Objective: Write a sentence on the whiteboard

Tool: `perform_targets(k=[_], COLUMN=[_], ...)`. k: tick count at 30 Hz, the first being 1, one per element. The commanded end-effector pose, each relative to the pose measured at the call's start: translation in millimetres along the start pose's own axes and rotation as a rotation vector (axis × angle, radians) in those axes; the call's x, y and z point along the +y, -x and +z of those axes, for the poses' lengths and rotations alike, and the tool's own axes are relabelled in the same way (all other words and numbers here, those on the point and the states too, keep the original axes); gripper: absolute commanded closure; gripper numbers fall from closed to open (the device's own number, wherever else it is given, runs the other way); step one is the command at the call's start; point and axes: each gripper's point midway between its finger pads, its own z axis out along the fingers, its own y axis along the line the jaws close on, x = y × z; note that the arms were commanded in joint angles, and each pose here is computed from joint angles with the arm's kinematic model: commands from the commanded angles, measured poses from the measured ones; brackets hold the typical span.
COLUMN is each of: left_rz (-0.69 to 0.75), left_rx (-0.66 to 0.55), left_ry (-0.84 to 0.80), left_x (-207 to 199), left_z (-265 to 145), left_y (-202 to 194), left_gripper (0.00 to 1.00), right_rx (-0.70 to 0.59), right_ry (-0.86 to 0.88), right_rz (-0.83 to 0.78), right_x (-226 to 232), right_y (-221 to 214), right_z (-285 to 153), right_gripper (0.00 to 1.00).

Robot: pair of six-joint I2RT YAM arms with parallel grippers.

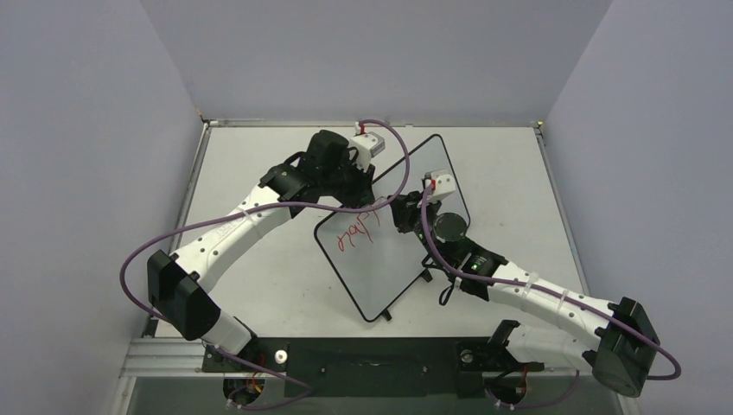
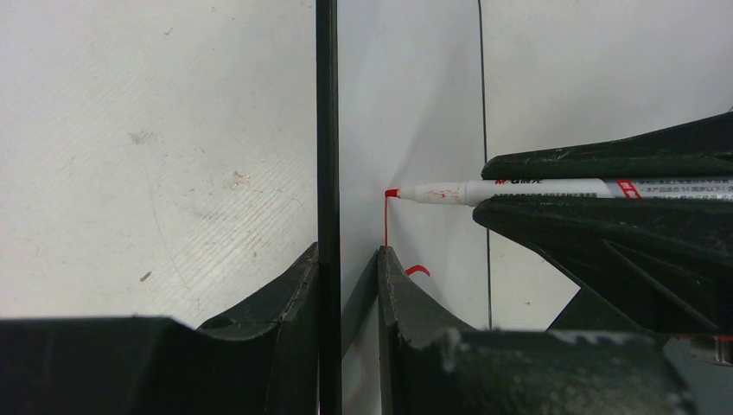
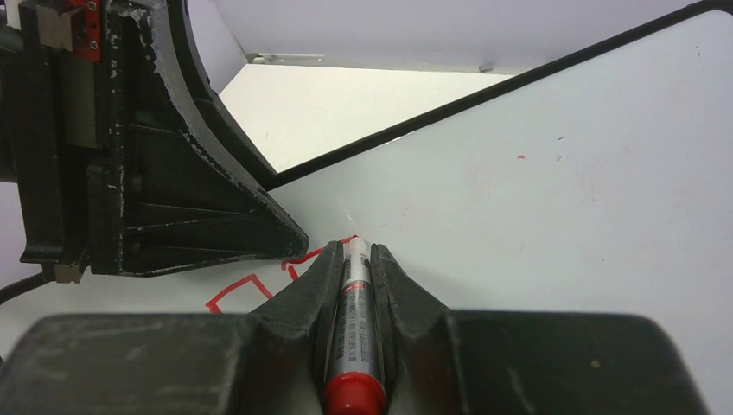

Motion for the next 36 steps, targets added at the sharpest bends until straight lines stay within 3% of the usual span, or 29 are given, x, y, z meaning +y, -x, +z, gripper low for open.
perform_targets(k=[1, 36], left_rz=[0.129, 0.129], left_rx=[-0.041, -0.044], left_ry=[0.129, 0.133], left_x=[25.2, 25.6], left_z=[-12.2, -13.7], left_y=[10.8, 11.6], left_gripper=[1.0, 1.0], right_rx=[0.001, 0.057], right_ry=[0.011, 0.127], right_rz=[0.01, 0.066], right_x=[-0.1, 30.8], right_y=[-1.7, -17.3], right_z=[-2.3, -17.9], right_gripper=[1.0, 1.0])
